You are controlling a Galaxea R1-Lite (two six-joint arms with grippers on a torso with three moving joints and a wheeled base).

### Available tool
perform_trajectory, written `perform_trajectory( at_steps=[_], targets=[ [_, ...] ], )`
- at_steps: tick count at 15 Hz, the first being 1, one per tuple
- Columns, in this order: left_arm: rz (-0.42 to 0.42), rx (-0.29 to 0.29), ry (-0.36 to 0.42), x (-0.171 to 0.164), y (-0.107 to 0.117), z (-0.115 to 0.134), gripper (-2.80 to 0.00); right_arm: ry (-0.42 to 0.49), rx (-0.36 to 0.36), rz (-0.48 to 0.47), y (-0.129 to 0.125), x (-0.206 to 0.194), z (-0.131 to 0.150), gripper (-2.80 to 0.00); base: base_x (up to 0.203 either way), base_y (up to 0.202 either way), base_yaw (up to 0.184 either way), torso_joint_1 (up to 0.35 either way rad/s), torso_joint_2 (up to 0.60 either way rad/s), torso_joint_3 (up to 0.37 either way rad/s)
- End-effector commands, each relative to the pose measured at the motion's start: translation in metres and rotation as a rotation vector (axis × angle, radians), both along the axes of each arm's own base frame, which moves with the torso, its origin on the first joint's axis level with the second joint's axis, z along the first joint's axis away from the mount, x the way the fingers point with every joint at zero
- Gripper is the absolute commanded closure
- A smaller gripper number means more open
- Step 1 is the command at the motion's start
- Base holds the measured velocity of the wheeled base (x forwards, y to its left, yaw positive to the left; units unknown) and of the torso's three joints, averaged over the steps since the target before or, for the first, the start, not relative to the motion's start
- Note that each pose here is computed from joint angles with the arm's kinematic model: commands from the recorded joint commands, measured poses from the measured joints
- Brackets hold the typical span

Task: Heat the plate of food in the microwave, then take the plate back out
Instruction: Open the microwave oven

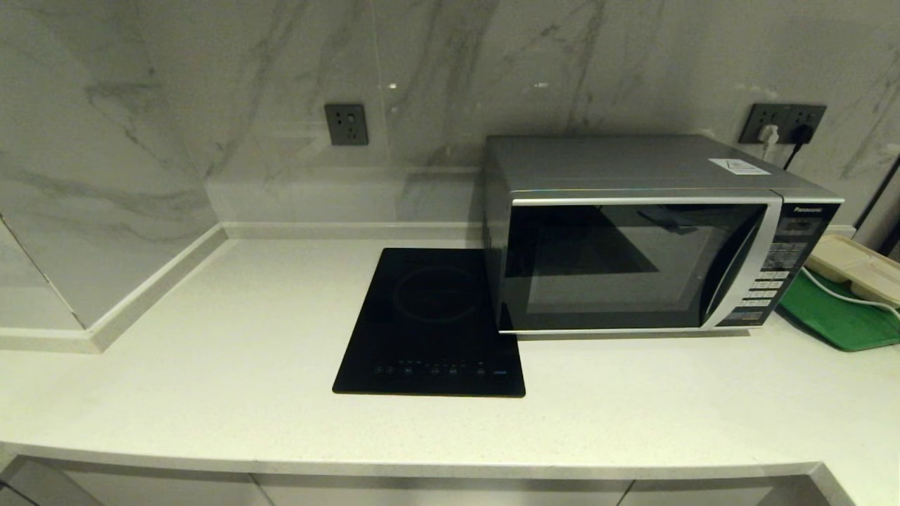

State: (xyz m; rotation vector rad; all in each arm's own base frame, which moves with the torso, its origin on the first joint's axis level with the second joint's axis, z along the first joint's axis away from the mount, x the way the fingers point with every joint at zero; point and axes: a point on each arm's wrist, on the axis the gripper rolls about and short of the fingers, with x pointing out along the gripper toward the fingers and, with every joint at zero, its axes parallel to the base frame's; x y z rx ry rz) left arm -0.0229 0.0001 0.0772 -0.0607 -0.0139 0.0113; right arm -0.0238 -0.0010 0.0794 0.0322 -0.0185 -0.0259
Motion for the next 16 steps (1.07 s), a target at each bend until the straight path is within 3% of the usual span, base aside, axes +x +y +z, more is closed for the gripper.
perform_trajectory(
  at_steps=[1, 6, 8, 12, 14, 16],
  targets=[
    [0.001, -0.001, 0.0, 0.0, 0.0, 0.0, 0.0, 0.023, -0.018, 0.006, 0.0, 0.001, -0.004, 0.0, 0.0, 0.0, 0.0, 0.0, 0.0, 0.0],
    [0.001, -0.001, 0.0, 0.0, 0.0, 0.0, 0.0, 0.02, -0.015, 0.009, 0.0, 0.001, -0.004, 0.0, 0.0, 0.0, 0.0, 0.0, 0.0, 0.0],
    [0.001, -0.001, 0.0, 0.0, 0.0, 0.0, 0.0, -0.002, 0.06, 0.001, 0.0, -0.001, 0.004, 0.0, 0.0, 0.0, 0.0, 0.0, 0.0, 0.0],
    [0.001, -0.001, 0.0, 0.0, 0.0, 0.0, 0.0, -0.061, 0.143, 0.023, 0.0, -0.027, 0.097, 0.0, 0.0, 0.0, 0.0, 0.0, 0.0, 0.0],
    [0.001, -0.001, 0.0, 0.0, 0.0, 0.0, 0.0, 0.014, 0.152, 0.026, 0.0, -0.012, 0.147, 0.0, 0.0, 0.0, 0.0, 0.0, 0.0, 0.0],
    [0.001, -0.001, 0.0, 0.0, 0.0, 0.0, 0.0, 0.134, 0.136, -0.022, 0.0, 0.018, 0.177, 0.0, 0.0, 0.0, 0.0, 0.0, 0.0, 0.0]
  ],
)
